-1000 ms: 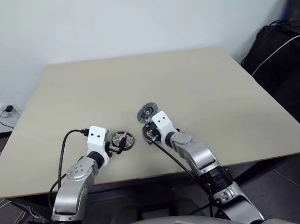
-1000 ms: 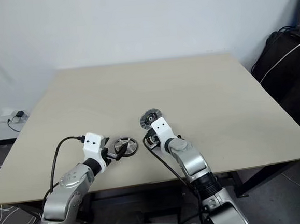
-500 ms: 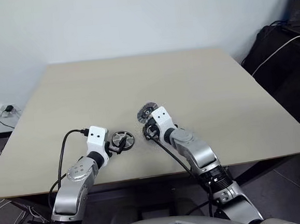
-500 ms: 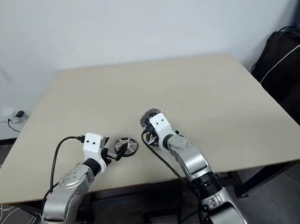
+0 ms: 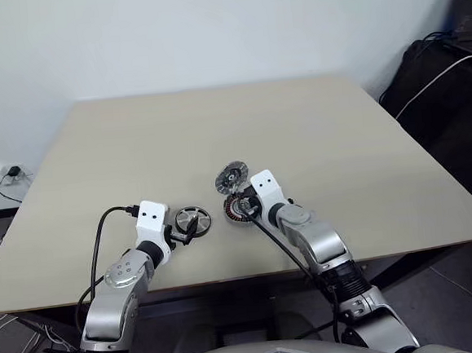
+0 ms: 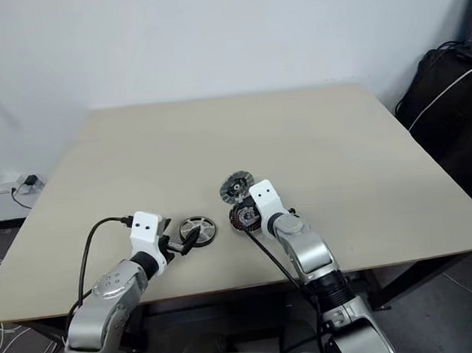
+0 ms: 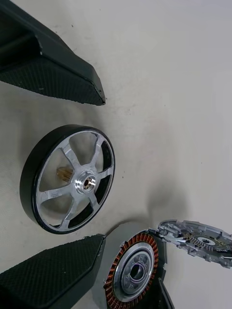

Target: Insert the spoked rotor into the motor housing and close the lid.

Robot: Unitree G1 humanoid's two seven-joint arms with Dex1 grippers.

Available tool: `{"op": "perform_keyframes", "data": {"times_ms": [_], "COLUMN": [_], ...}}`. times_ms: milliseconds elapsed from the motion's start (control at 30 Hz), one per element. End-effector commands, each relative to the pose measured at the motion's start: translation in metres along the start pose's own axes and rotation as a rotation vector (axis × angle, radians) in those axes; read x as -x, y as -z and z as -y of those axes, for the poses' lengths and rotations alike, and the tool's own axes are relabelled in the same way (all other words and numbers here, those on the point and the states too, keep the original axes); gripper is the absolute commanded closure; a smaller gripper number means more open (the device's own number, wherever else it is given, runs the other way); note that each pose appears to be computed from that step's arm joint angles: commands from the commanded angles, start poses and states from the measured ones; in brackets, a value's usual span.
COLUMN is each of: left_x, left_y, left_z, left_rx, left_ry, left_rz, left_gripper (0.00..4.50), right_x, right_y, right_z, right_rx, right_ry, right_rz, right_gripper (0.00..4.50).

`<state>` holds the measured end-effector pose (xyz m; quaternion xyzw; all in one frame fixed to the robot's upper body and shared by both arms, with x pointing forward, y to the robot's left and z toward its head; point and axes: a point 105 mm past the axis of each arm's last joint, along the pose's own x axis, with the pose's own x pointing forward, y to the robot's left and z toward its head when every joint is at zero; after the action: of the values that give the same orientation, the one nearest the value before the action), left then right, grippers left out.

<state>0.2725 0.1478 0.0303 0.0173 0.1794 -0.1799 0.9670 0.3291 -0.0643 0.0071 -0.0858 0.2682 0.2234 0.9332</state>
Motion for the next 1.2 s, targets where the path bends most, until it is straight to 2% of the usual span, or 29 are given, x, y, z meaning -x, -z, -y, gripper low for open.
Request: {"op": "perform_keyframes", "data": {"times_ms": [33,500,867,1200], "left_x": [0.002,0.001,0.001,0.002], "left_y": [-0.018,-0.017,-0.017,-0.018], "left_z": [0.0,0.001,-0.001,-0.001], "left_rx": [-0.022,-0.02,-0.021,-0.022], "left_ry": [-0.001,0.001,-0.003,-0.005], "left_rz": [0.066,0.064,0.063,0.065], "left_gripper": [0.0,0.0,0.0,0.0], "right_x": [0.002,0.001,0.003,0.001], "right_y": [-0.01,-0.011,-0.029,-0.023], "right_z": [-0.004,-0.012,-0.003,-0.012], "right_rx": [0.014,0.029,0.028,0.038], "right_ry": [-0.016,-0.049,0.011,-0.031], "right_rz": [0.03,0.033,0.115,0.09], "right_gripper": [4.49,4.49,4.49,4.49]}}
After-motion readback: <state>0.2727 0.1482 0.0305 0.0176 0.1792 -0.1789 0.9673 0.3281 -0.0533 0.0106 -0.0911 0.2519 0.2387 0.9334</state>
